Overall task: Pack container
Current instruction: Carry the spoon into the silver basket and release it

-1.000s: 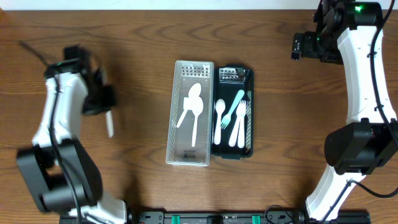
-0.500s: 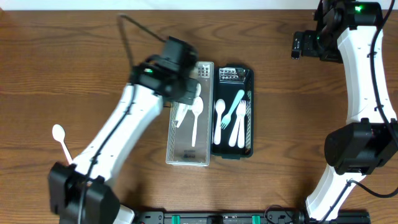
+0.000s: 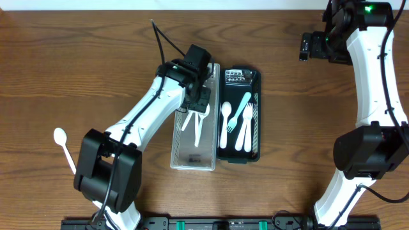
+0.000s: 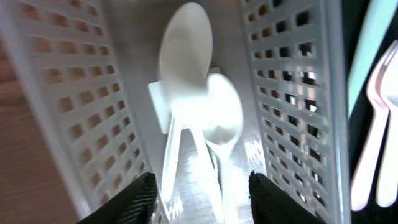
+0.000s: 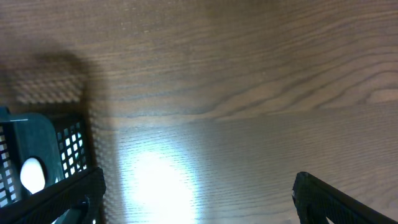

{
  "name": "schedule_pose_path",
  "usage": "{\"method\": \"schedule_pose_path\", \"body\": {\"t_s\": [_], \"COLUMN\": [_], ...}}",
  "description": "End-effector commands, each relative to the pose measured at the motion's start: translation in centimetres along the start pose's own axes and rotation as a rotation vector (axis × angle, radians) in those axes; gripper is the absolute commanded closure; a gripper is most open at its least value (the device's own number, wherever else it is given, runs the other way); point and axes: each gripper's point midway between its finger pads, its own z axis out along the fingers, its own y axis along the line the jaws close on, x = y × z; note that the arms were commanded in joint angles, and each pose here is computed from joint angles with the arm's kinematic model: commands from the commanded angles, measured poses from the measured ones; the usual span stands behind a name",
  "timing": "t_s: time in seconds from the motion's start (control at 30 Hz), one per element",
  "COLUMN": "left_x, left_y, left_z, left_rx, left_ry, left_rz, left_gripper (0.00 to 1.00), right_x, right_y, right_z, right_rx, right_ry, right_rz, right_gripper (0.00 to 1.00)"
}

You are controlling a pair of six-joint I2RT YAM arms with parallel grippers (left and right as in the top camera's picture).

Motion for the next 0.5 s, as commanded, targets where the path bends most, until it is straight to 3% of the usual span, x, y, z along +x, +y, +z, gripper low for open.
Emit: {"method": "schedule_pose_path", "body": {"t_s": [0.0,0.1,0.23,0.37,0.47], "left_x": [-1.4,-2.7,-3.5,-1.6,1.5], "left_y": [1.3,2.4,7.6,15.2,21.4], "left_z": [-3.0,-6.6,-13.3,-18.4,-20.0], "left_rx": [-0.027,-0.036,-0.161,-0.271,-0.336], "left_ry": [-0.089,-0.183,-0.321,-0.408,-0.404], "left_rz": [0.013,0.014,-0.090,-0.285,-0.524], "left_gripper": [0.42,0.42,0.37,0.32,0.32], "right_x": [-0.4,-0.4,-0.4,-0.4,-0.4], "right_y": [-0.5,-0.5,-0.5,-0.5,-0.5], "right_z": [-1.1,-1.1,-1.1,-1.1,-1.1], "right_rx": [0.002,0.005,0.006,0.006,0.006], "right_ry": [-0.031,-0.031,-0.031,-0.032,-0.032], "right_rz": [-0.021,-0.022,-0.023,-0.023,-0.030], "right_gripper": [0.01,0.01,0.01,0.01,0.01]}}
